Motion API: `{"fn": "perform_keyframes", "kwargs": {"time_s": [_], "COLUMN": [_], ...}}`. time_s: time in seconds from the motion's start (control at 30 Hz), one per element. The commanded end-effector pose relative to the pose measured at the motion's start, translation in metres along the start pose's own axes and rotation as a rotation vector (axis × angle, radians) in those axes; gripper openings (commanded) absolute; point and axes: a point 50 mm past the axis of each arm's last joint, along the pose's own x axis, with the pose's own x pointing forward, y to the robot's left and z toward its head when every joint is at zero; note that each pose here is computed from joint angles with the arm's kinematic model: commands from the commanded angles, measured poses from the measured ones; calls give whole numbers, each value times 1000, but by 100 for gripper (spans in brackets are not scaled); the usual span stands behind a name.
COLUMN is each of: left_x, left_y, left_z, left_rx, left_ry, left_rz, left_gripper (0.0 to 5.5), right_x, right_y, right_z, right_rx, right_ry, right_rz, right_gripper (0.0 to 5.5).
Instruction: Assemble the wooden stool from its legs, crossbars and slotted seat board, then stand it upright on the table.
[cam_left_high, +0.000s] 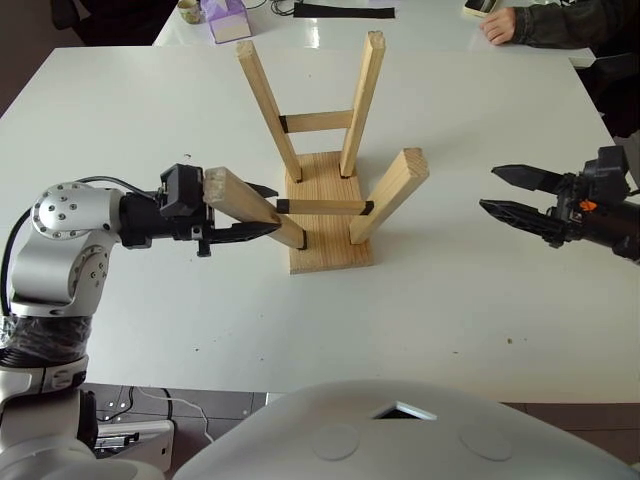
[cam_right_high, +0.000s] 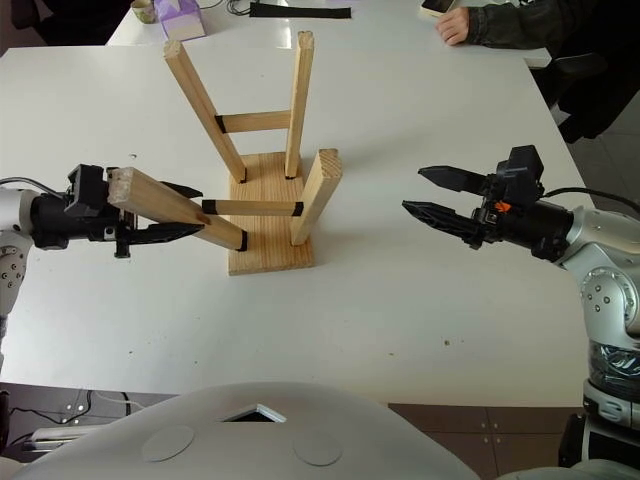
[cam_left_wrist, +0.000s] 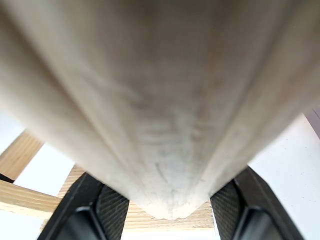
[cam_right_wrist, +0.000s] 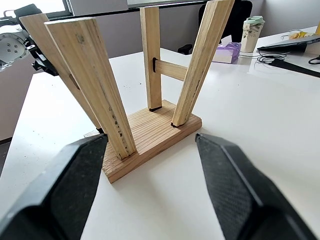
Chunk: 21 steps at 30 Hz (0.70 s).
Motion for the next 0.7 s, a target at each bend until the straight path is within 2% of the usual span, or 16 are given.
{"fn": "perform_keyframes", "kwargs": {"time_s": [0.03,0.4,0.5,0.7], "left_x": [-3,7,10,17], "left_y": [2,0,-1,5], "left_z": [-14,-23,-25,-24], "left_rx": [-161,-167,-161,-165], "left_ry": [50,124,133,128], "left_rz": [6,-57,-64,-22], "left_gripper": [205,205,205,205], "right_x": [0,6,11,25], "right_y": [3,10,14,26], "right_z": [-1,-1,17,77], "right_rx": [-16,-26,-28,-63], "right_ry": [15,13,-91,-412], "right_rz": [15,35,47,15], "right_gripper": [323,323,323,323]}}
